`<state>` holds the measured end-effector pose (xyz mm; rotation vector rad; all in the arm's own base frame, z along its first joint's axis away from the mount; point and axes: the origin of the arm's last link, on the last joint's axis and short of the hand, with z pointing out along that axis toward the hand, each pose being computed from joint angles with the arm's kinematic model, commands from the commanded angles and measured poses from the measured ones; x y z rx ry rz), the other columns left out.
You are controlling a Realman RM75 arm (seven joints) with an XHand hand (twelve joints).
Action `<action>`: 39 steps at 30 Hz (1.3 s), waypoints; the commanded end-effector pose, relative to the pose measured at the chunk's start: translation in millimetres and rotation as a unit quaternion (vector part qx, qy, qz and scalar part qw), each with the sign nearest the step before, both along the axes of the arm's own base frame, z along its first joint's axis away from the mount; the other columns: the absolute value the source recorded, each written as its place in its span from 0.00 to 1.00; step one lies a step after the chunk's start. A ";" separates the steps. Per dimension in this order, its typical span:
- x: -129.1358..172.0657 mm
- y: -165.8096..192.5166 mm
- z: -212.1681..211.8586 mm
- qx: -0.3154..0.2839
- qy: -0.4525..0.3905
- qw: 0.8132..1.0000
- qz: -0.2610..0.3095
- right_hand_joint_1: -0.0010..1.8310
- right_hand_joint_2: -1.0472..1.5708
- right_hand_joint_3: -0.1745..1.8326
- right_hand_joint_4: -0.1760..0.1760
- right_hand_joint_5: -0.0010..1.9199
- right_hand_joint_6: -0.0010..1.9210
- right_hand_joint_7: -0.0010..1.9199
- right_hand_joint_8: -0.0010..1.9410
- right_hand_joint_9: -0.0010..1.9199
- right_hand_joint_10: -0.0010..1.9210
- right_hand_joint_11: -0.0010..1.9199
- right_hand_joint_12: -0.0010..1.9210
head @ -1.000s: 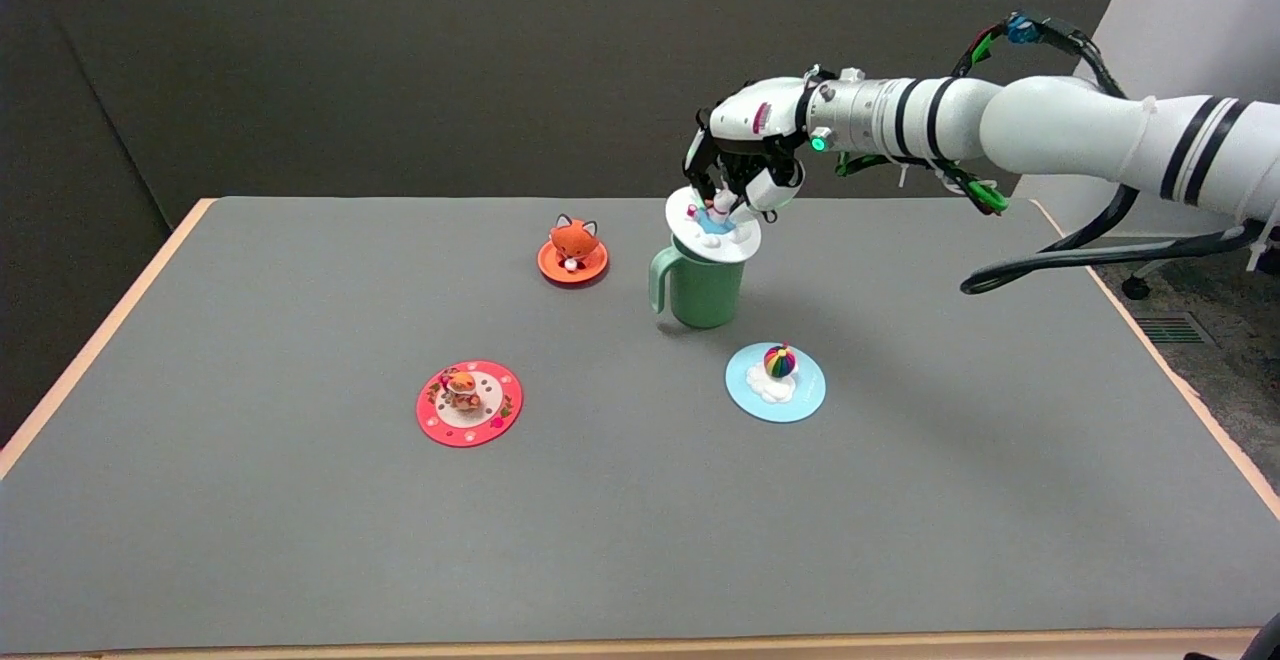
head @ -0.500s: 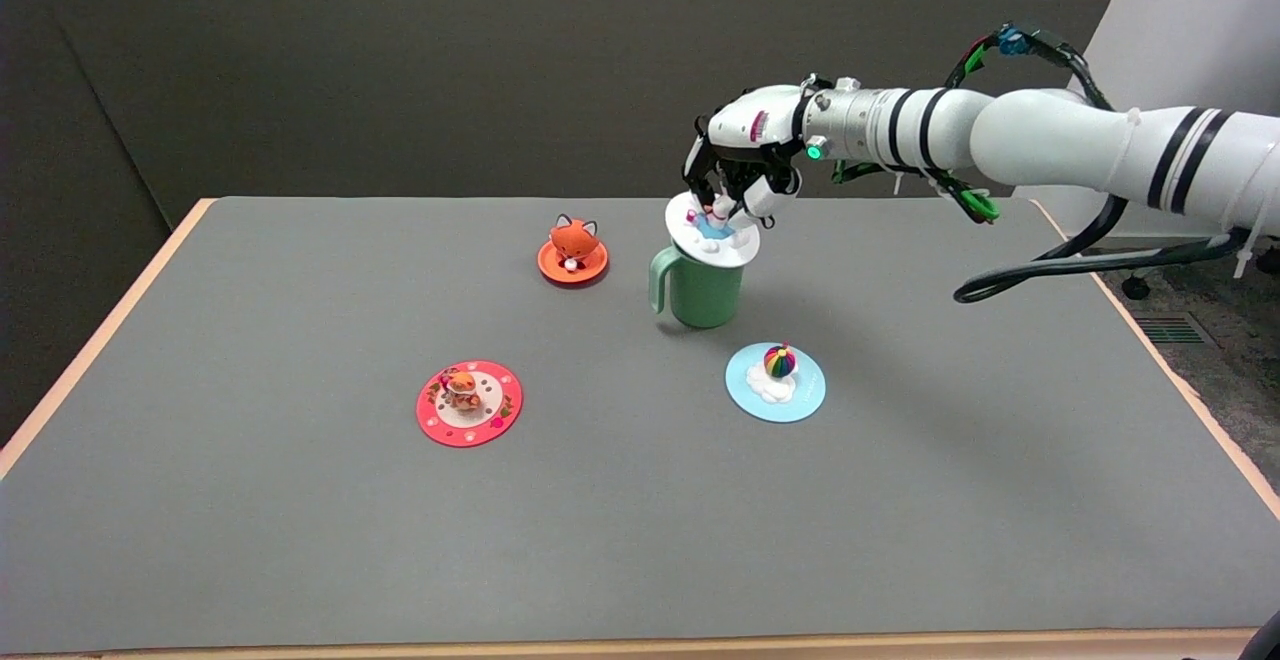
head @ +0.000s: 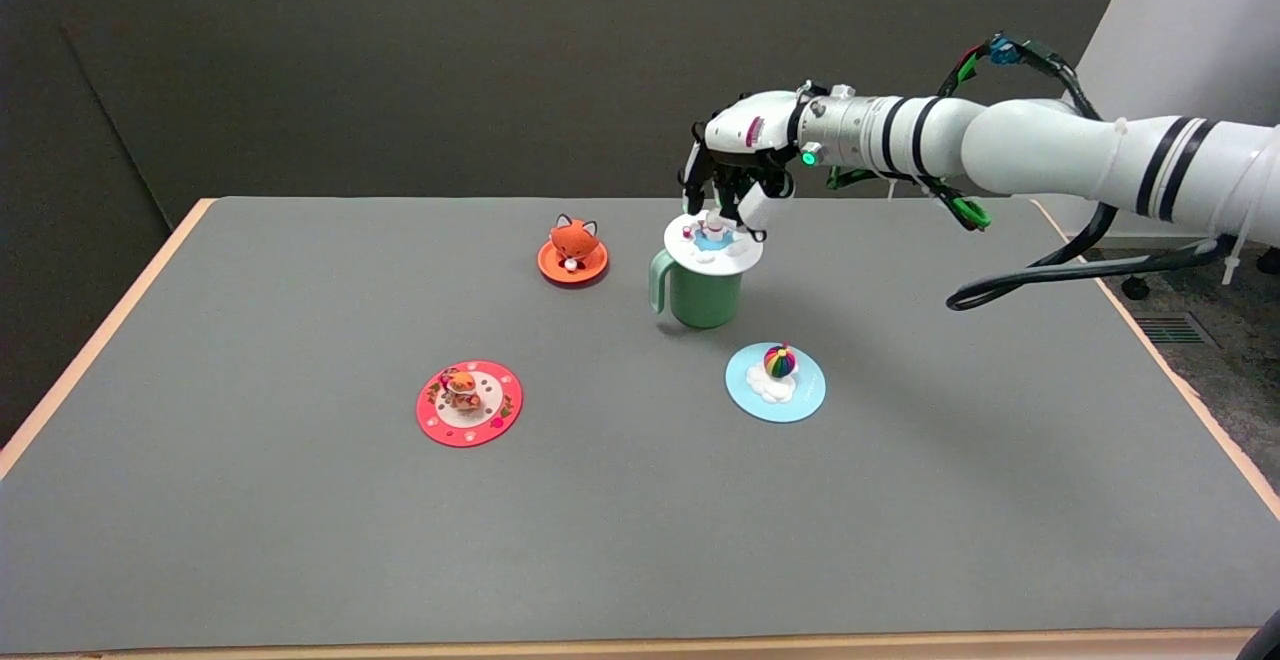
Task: Place the white cup lid onto the cup.
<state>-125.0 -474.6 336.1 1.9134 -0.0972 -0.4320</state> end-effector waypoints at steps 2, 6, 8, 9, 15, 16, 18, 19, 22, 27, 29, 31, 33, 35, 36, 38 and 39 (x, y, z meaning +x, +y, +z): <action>1.5 -0.6 -2.0 0.000 -0.009 1.000 0.007 0.50 0.67 0.55 1.00 0.40 0.11 0.49 0.10 0.53 0.15 0.33 0.74; 13.2 -2.5 -2.1 -0.001 -0.015 1.000 0.025 0.50 0.69 0.49 0.96 0.38 0.11 0.47 0.12 0.53 0.15 0.29 0.76; 21.0 -3.5 -3.2 0.002 -0.017 0.999 0.036 0.50 0.69 0.49 0.92 0.37 0.11 0.47 0.12 0.53 0.14 0.28 0.76; 23.4 -3.6 -3.3 0.003 -0.018 0.999 0.039 0.50 0.69 0.49 0.91 0.37 0.11 0.47 0.12 0.53 0.14 0.27 0.76; 37.5 -3.0 -4.9 0.021 0.022 0.998 0.055 0.51 0.67 0.52 0.92 0.37 0.10 0.47 0.11 0.52 0.14 0.28 0.74; 38.5 -2.2 -5.3 0.026 0.040 0.997 0.059 0.51 0.67 0.52 0.94 0.37 0.10 0.47 0.11 0.52 0.14 0.29 0.73; 38.9 -1.3 -2.7 0.034 0.080 0.994 0.064 0.50 0.68 0.50 0.99 0.37 0.11 0.46 0.12 0.51 0.13 0.35 0.63; 38.2 -0.7 -0.7 0.035 0.093 0.993 0.065 0.51 0.67 0.51 1.00 0.38 0.11 0.46 0.11 0.51 0.13 0.38 0.56; 39.9 0.7 10.1 0.023 0.104 0.992 0.074 0.48 0.66 0.57 1.00 0.37 0.11 0.46 0.11 0.49 0.13 0.42 0.45; 39.1 5.7 37.1 -0.010 0.102 0.991 0.087 0.47 0.67 0.57 1.00 0.38 0.11 0.46 0.10 0.49 0.12 0.47 0.40; 39.4 8.0 47.4 -0.022 0.107 0.990 0.092 0.47 0.67 0.57 1.00 0.38 0.11 0.46 0.10 0.49 0.12 0.47 0.40; 39.8 10.2 57.7 -0.035 0.108 0.989 0.097 0.47 0.67 0.57 1.00 0.38 0.11 0.46 0.10 0.49 0.12 0.48 0.39; 42.4 12.4 69.1 -0.050 0.105 0.988 0.105 0.47 0.67 0.57 1.00 0.38 0.11 0.47 0.10 0.50 0.12 0.49 0.38; 42.4 15.6 82.1 -0.068 0.100 0.986 0.111 0.47 0.67 0.57 1.00 0.39 0.11 0.47 0.10 0.50 0.12 0.49 0.38; 41.5 17.2 88.3 -0.077 0.097 0.986 0.112 0.47 0.67 0.57 1.00 0.39 0.11 0.47 0.10 0.50 0.12 0.49 0.38; 35.8 21.1 99.0 -0.091 0.093 0.985 0.112 0.47 0.67 0.57 1.00 0.39 0.11 0.47 0.10 0.50 0.12 0.50 0.38; 32.0 23.0 103.5 -0.097 0.091 0.985 0.109 0.47 0.67 0.57 1.00 0.39 0.11 0.47 0.10 0.50 0.12 0.50 0.38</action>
